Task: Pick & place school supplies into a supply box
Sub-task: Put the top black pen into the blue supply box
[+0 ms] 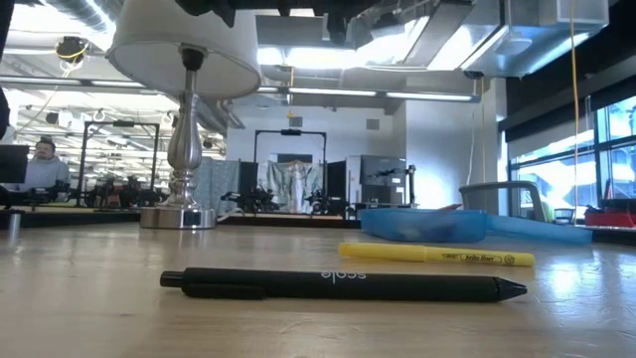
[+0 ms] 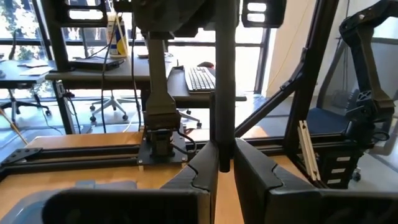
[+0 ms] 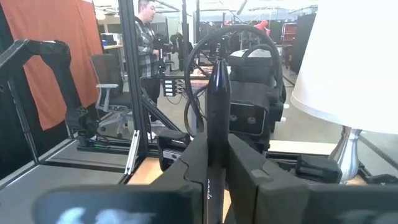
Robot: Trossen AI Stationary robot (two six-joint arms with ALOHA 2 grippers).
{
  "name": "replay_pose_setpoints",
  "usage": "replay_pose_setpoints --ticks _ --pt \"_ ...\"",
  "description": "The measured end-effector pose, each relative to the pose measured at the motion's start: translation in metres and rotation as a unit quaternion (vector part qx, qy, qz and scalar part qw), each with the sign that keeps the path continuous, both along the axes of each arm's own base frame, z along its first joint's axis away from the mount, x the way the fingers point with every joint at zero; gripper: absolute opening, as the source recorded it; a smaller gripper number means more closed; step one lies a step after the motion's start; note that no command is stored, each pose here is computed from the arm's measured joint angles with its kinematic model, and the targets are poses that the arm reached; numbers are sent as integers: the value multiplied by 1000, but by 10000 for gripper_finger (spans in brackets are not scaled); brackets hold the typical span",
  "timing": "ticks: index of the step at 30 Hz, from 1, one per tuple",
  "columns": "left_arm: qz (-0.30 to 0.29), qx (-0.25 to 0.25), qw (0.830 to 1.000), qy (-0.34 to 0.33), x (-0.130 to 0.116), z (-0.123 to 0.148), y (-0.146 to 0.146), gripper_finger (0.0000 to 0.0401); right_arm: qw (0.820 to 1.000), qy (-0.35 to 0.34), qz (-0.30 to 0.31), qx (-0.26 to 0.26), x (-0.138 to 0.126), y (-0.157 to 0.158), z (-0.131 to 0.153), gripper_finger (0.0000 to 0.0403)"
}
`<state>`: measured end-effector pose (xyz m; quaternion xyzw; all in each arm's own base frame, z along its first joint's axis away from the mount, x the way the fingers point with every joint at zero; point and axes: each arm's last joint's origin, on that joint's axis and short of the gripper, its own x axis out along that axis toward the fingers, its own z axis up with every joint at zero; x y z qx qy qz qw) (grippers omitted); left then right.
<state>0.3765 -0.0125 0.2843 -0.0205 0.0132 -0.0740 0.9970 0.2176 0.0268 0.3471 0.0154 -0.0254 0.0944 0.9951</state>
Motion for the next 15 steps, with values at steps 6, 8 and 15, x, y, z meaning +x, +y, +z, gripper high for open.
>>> replay_pose_setpoints --ticks 6,8,15 --pt "0 31 999 11 0 -3 0 32 1000 11 -2 8 0 0 -2 40" --pt "-4 31 999 22 0 -5 0 32 1000 19 -12 9 1 -1 -3 40" --pt "-5 28 995 95 -2 -18 0 32 996 75 -42 12 1 -2 -14 40"
